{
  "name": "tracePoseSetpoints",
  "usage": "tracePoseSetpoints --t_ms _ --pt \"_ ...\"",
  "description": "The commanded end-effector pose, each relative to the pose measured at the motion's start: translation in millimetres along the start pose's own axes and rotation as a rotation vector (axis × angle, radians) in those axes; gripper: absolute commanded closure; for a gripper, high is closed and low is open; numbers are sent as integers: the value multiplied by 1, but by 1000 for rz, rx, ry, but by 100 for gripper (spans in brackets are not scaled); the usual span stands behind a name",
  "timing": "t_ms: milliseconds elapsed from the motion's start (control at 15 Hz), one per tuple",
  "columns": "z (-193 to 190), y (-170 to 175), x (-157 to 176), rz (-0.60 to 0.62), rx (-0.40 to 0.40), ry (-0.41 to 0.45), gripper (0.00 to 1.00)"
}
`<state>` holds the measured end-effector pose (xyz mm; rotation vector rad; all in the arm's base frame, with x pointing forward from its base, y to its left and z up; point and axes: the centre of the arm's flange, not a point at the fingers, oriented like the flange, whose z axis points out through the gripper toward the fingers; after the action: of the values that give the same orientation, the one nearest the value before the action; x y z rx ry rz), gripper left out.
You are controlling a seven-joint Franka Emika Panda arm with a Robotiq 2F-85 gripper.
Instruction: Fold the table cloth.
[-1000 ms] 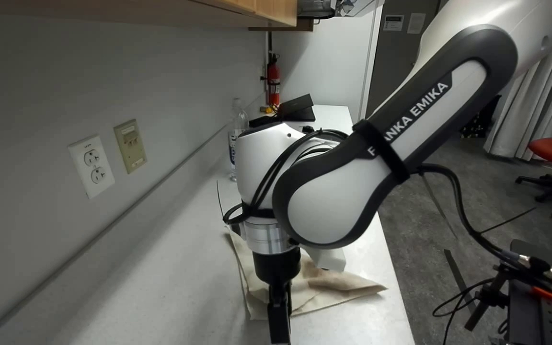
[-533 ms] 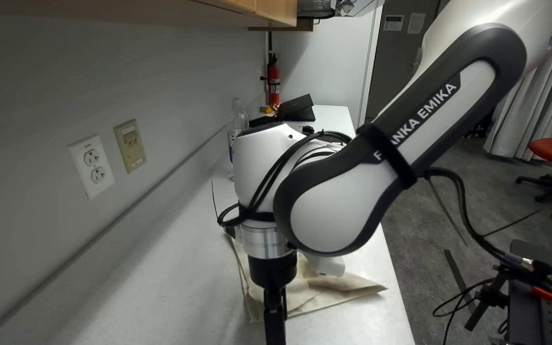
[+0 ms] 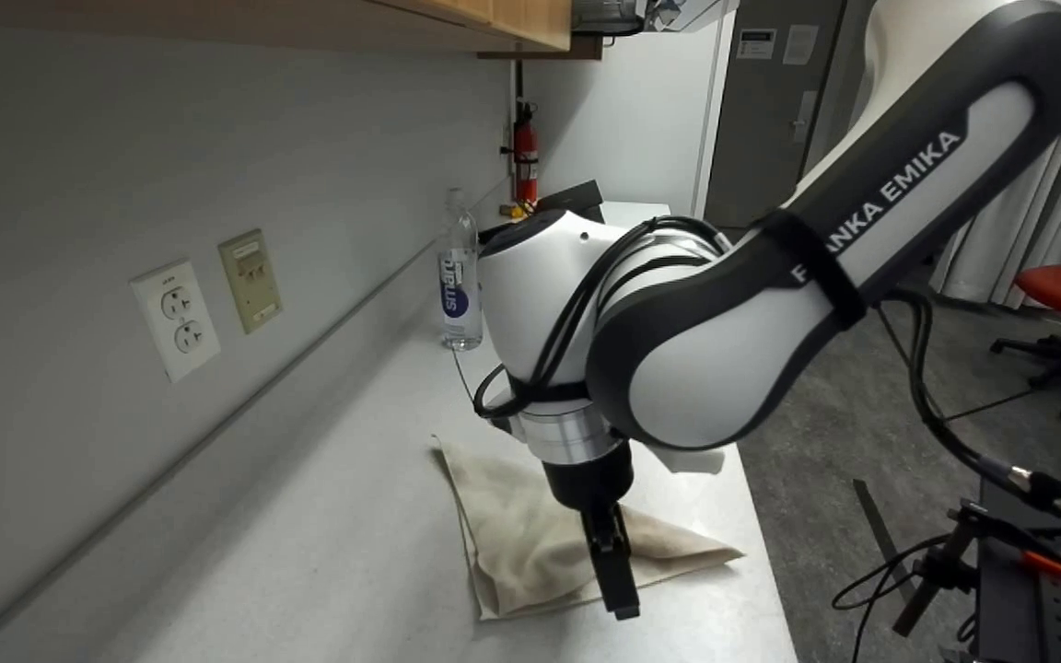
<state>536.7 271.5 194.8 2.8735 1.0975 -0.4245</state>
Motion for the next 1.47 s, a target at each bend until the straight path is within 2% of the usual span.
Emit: tracePoseSetpoints --t_ms 0,67,333,600,1000,1133,1200,1400 --pt "-28 5 -51 23 -74 -55 0" --pt "-31 9 -59 35 -92 -49 0" --pt "-26 35 -97 112 -57 -41 0" --pt "-12 57 -123 173 -38 16 0" --pt "11 62 -124 215 5 165 0" --pt "15 57 -126 216 10 182 0" --pt "15 63 -115 223 0 148 0" --pt "17 62 -115 223 1 146 0"
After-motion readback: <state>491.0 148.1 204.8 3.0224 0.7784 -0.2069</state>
